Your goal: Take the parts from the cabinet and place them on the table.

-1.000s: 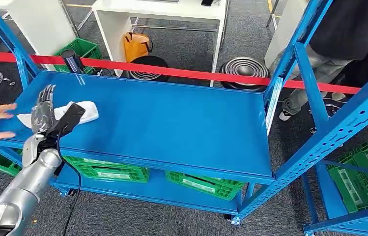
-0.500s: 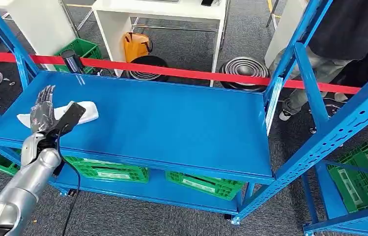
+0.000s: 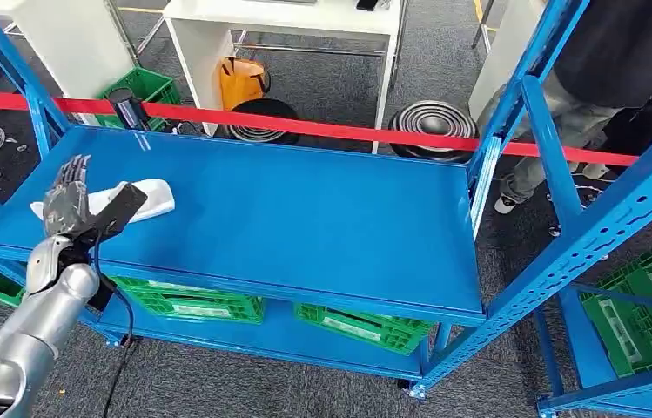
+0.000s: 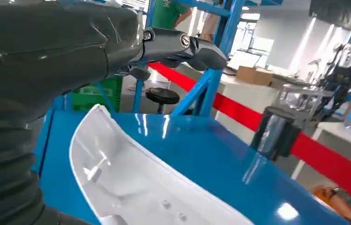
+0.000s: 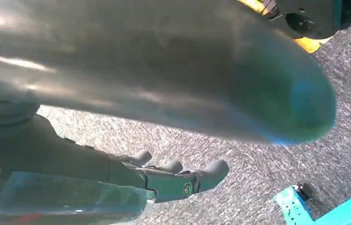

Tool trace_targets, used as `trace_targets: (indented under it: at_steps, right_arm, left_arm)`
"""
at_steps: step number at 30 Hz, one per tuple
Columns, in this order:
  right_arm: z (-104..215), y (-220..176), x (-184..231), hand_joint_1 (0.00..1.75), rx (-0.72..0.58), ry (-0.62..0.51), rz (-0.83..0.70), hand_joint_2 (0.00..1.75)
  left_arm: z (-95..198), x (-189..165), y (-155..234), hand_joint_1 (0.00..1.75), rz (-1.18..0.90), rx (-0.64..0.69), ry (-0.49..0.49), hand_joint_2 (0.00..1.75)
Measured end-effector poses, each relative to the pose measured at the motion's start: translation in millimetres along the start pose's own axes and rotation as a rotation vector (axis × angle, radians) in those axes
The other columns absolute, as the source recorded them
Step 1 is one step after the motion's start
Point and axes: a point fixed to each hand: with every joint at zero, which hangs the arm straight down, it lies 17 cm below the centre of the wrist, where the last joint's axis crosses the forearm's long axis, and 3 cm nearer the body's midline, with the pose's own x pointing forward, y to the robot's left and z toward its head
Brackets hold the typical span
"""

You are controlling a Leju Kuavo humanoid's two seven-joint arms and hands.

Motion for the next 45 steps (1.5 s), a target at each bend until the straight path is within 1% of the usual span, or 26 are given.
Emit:
trace_targets:
  at_steps: [6, 12, 16, 20, 26, 37, 45]
  right_arm:
    - [-0.6, 2.9, 2.4, 0.00, 0.005, -0.003, -0.015, 0.00]
    - [-1.2, 16.7, 8.0, 0.00, 0.034, -0.001, -0.038, 0.00]
    - [-1.0, 25.4, 10.3, 0.00, 0.044, -0.001, -0.053, 0.00]
    - [-0.6, 29.7, 8.9, 0.00, 0.047, 0.005, -0.055, 0.00]
    - [-0.7, 32.4, 9.2, 0.00, 0.047, 0.010, -0.057, 0.00]
    - [-1.3, 32.4, 8.8, 0.00, 0.046, 0.012, -0.054, 0.00]
    - [-1.1, 31.6, 5.8, 0.00, 0.046, 0.019, -0.052, 0.00]
  left_arm:
    - [0.8, -10.3, -2.3, 0.00, -0.028, -0.018, 0.024, 1.75]
    - [8.4, -49.7, -12.3, 0.00, -0.111, -0.062, 0.092, 1.75]
    - [12.2, -72.8, -12.4, 0.00, -0.172, -0.078, 0.123, 1.75]
    - [13.7, -85.1, -10.6, 0.00, -0.193, -0.081, 0.143, 1.75]
    - [15.8, -93.3, -12.2, 0.00, -0.210, -0.092, 0.159, 1.75]
    - [18.3, -104.9, -9.2, 0.00, -0.345, -0.089, 0.162, 1.75]
    - [21.0, -108.0, -13.0, 0.00, -0.364, -0.098, 0.163, 1.75]
